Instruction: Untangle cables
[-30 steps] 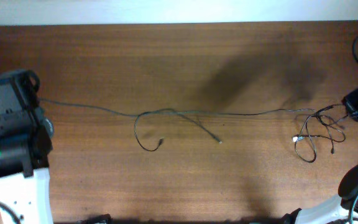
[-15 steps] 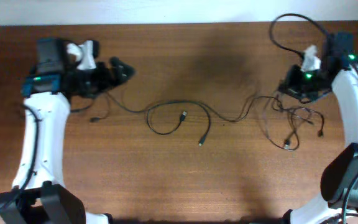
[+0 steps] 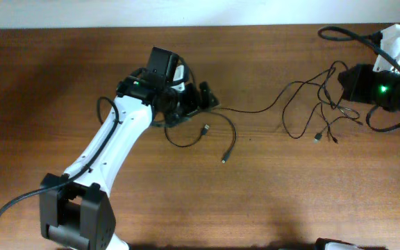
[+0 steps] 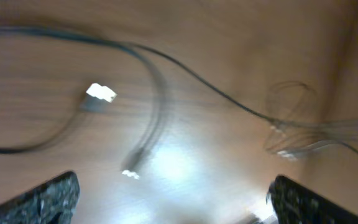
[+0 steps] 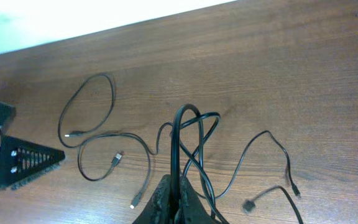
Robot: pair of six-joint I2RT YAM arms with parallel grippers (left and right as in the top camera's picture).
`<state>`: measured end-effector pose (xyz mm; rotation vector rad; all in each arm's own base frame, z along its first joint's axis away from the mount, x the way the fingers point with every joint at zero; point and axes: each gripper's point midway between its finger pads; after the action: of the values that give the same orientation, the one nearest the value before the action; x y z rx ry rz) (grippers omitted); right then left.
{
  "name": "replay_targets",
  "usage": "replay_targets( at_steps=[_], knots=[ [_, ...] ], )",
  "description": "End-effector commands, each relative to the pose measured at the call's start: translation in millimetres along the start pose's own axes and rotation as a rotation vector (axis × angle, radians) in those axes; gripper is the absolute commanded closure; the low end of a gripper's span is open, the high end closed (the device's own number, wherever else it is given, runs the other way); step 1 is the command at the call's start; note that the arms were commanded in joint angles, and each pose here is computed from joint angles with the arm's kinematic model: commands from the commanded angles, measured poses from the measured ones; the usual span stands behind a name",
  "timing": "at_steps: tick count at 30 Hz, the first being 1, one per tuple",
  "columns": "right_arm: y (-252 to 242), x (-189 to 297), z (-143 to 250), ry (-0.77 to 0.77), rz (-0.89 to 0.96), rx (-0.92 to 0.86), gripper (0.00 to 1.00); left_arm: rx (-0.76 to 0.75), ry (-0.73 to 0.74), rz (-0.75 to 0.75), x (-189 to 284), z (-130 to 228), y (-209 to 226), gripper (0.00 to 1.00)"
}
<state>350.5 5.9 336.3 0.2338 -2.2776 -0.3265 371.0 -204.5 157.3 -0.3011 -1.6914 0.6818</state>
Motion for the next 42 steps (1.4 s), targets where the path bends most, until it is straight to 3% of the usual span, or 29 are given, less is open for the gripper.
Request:
replay_targets(
  at_steps=[1,4,10,12,13,14,15,22,24,25,26,28,31,32,35,36,39,41,42],
  knots=[
    [22,27,-4,-0.07,-0.064,0.044,0.96,0.236,0.163,0.23,-8,35,-73,0.01],
    [44,55,-1,-0.128,-0.128,0.1,0.96,0.46,0.124,0.273,-19,40,-113,0.01],
    [69,97,14,-0.198,-0.183,0.141,0.96,0.87,0.229,0.397,-19,60,-174,0.01],
    [73,97,17,-0.189,-0.21,0.14,0.96,0.821,0.233,0.467,-13,60,-192,0.0],
    [74,97,18,-0.185,-0.218,0.139,0.96,0.798,0.235,0.501,-10,60,-200,0.13],
    [75,98,19,-0.186,-0.217,0.139,0.96,0.789,0.234,0.517,-8,59,-204,0.36],
    [76,101,20,-0.191,-0.217,0.142,0.96,0.789,0.234,0.517,-8,59,-204,0.47],
    [83,104,22,-0.19,-0.258,0.147,0.96,0.785,0.237,0.516,-8,61,-205,0.81],
    [83,103,23,-0.185,-0.257,0.144,0.96,0.785,0.236,0.516,-8,61,-205,1.0],
    [82,103,23,-0.185,-0.253,0.144,0.96,0.744,0.192,0.52,-9,56,-203,1.0],
    [78,102,22,-0.187,-0.228,0.142,0.96,0.601,0.066,0.521,-12,42,-197,1.0],
    [51,98,19,-0.193,-0.069,0.113,0.96,0.424,-0.073,0.368,-23,28,-156,1.0],
    [-74,121,31,-0.253,0.636,-0.4,0.96,0.547,-0.167,-0.257,-14,23,17,1.0],
    [-81,117,33,-0.236,0.672,-0.423,0.96,0.61,-0.202,-0.426,5,24,62,1.0],
    [-84,93,33,-0.161,0.649,-0.428,0.96,0.693,-0.277,-0.664,45,21,125,1.0],
    [-77,82,33,-0.132,0.587,-0.432,0.96,0.67,-0.241,-0.631,41,20,121,1.0],
    [-22,34,27,0.017,0.202,-0.235,0.73,0.122,-0.09,-0.151,8,-7,23,1.0],
    [-1,28,27,0.043,0.073,-0.182,0.61,-0.199,-0.149,0.169,45,-12,-55,1.0],
    [13,28,27,0.051,-0.008,-0.148,0.55,-0.298,-0.223,0.261,77,-10,-81,1.0]
  ],
)
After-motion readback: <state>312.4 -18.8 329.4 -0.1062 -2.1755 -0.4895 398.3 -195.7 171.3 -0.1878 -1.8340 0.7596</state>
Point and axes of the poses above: each gripper's point midway between its finger pads, its own x axis back along the fingers, its own y axis along the line the jaws close on, z = x × y, and after that the axes turned 2 degrees about x, right-handed
